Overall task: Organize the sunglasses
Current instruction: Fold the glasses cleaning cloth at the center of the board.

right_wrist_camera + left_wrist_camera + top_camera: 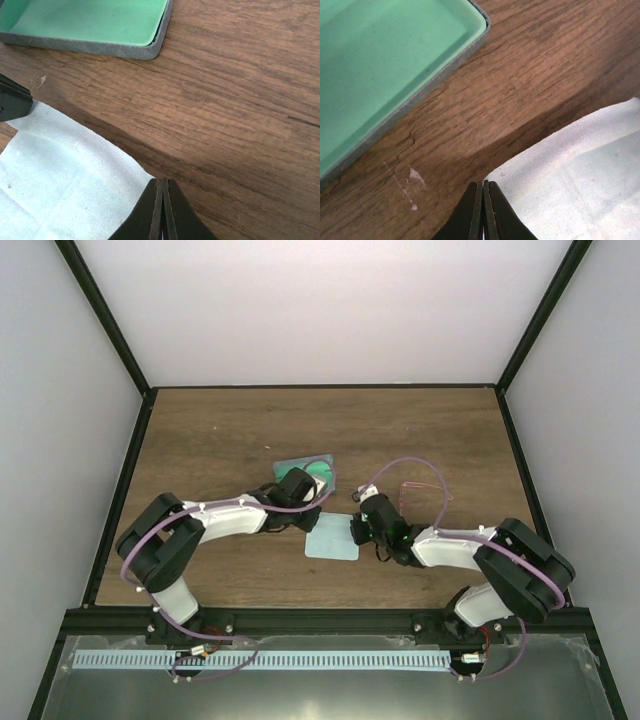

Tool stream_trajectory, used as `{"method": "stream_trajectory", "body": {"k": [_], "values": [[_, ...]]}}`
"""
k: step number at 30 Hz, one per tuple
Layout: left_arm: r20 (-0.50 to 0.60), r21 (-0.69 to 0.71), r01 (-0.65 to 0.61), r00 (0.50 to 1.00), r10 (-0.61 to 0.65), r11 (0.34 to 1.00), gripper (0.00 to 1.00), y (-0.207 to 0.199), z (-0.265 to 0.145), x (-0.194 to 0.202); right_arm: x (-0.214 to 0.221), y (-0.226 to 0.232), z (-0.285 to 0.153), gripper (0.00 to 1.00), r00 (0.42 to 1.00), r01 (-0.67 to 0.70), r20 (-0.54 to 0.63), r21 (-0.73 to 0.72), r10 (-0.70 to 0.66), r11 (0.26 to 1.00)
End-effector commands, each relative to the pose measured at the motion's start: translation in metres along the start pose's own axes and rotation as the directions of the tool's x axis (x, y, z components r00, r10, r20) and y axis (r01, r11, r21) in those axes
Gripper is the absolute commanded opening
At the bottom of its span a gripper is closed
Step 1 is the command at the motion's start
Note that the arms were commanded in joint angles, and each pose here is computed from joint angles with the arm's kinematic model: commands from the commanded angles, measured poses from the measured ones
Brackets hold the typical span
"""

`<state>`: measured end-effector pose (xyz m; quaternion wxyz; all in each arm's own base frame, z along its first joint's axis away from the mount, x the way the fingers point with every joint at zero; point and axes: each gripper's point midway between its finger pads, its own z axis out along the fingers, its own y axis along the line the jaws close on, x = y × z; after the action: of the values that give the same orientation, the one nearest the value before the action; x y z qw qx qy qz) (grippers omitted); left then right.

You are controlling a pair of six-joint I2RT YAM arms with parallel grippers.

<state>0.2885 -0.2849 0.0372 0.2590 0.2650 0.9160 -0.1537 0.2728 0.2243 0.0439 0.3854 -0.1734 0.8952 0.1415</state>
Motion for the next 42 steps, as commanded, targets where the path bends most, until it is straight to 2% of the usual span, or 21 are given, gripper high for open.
{"method": "stream_trajectory", "body": {"k": [1,42], "values": [[0.012,0.001,0.002,1.000,-0.002,1.000,0.04,-0.003,-0.008,0.002,0.002,0.003,-0.003,0.01,1.000,-0.007,0.006,0.005,0.007,1.000],[-0.017,-0.025,-0.014,1.000,0.013,1.000,0.04,-0.010,-0.015,0.020,0.025,0.013,-0.015,0.01,1.000,-0.003,-0.020,0.022,0.004,1.000]]}}
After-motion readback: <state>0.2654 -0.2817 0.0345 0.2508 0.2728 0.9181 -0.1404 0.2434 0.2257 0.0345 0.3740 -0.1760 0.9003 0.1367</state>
